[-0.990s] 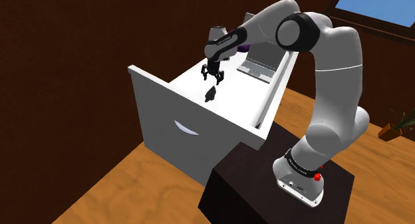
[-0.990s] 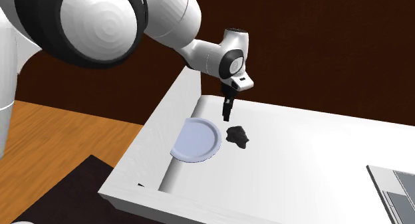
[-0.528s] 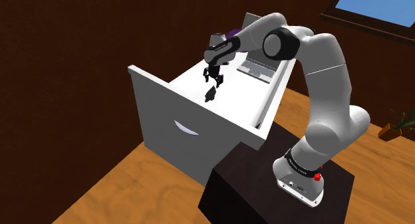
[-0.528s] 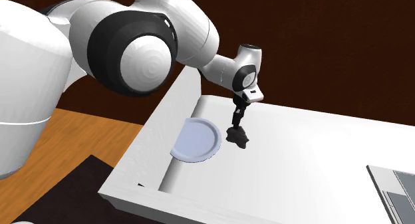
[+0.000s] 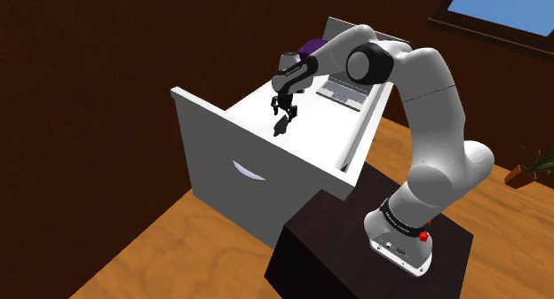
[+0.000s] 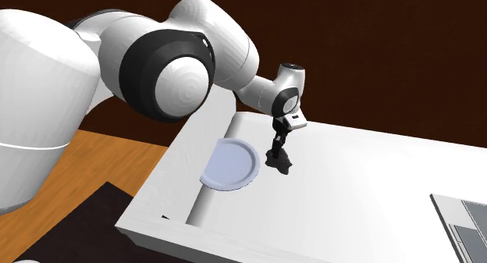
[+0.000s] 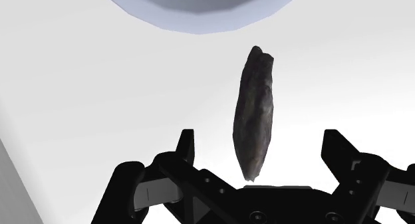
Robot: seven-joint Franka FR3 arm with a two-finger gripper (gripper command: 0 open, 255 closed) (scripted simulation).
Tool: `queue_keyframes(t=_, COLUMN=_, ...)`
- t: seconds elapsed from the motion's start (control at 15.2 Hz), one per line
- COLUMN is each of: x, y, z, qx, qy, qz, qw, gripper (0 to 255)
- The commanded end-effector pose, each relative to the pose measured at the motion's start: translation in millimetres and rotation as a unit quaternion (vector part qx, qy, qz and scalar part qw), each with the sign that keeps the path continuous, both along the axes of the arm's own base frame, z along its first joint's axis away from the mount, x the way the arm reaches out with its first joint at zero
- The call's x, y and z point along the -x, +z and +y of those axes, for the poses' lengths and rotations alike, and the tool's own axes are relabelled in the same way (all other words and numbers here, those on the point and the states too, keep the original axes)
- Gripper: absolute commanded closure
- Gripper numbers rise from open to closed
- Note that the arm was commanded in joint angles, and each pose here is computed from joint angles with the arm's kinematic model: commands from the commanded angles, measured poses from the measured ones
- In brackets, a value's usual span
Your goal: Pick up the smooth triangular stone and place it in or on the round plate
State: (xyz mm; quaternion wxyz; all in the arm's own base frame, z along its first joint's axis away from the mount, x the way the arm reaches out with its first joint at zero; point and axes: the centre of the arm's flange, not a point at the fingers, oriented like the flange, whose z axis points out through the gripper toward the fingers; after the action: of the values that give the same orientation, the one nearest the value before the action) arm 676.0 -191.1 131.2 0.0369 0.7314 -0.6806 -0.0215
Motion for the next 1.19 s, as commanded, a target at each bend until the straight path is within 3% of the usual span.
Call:
queue_keyframes(t=0.0, x=0.2, y=-0.7, z=-0.2, qx=0.0, qy=0.0, qz=0.0, qw=1.0, gripper=0)
queue_keyframes(t=0.26, x=0.2, y=-0.7, z=-0.2, qx=0.0, qy=0.0, qz=0.0, qw=1.0, gripper=0)
queue_keyframes(t=0.33, x=0.2, y=-0.7, z=-0.2, qx=0.0, qy=0.0, qz=0.0, qw=1.0, gripper=255)
queue_keyframes(t=0.92, x=0.2, y=-0.7, z=-0.2, qx=0.0, qy=0.0, qz=0.0, qw=1.0, gripper=255)
queue_keyframes(t=1.12, x=0.2, y=15.1, z=-0.2, qx=0.0, qy=0.0, qz=0.0, qw=1.0, gripper=255)
